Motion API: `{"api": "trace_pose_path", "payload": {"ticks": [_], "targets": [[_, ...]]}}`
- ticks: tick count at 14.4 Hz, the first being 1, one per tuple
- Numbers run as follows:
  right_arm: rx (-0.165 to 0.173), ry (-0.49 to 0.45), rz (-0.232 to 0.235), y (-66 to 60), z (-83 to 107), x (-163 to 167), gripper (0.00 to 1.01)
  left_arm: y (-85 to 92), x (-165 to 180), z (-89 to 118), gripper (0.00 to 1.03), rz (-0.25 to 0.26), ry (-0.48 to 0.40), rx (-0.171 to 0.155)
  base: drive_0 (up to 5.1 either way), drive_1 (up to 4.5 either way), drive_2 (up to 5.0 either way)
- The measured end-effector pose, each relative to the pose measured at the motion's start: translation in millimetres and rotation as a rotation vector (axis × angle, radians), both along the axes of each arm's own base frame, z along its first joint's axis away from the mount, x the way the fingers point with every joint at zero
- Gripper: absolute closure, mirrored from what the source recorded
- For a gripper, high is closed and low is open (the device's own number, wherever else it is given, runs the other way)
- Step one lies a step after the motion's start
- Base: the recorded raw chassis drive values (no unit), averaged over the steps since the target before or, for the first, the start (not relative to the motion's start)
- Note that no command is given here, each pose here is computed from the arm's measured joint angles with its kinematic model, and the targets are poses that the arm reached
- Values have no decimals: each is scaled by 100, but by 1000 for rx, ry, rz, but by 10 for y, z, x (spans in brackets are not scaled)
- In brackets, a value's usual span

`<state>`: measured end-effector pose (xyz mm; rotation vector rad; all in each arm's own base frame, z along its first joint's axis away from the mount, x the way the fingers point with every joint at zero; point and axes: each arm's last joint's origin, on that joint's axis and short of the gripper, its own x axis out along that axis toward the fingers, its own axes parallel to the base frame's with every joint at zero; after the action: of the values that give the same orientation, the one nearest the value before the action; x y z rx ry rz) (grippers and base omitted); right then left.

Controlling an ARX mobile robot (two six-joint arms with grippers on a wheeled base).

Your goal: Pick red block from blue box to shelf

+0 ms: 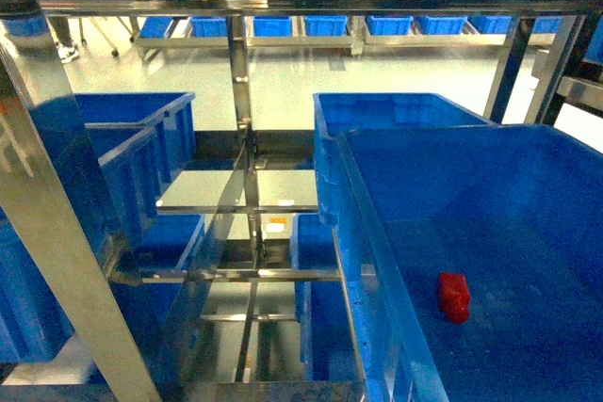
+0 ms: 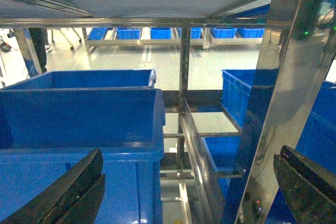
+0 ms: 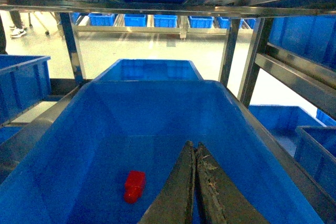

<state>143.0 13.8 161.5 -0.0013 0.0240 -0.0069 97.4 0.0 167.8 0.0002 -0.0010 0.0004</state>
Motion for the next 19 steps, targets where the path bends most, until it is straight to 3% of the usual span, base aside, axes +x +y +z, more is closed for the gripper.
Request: {"api": "trace_pose_path", "payload": {"ticks": [2,4,6,18,19], "targets": [[5,-21,8,-42,43,-60,99,0,0,0,5,0,0,0,0,0,0],[6,-27,-19,-154,64,-113,99,0,0,0,5,1,0,0,0,0,0],[6,-30,3,-140,78,-166,99,0,0,0,5,0,0,0,0,0,0],[5,-37,3,-139,84,-351,99,0,0,0,5,0,0,0,0,0,0],[5,8,4,-139,34,-404,99,0,0,0,5,0,0,0,0,0,0]]}}
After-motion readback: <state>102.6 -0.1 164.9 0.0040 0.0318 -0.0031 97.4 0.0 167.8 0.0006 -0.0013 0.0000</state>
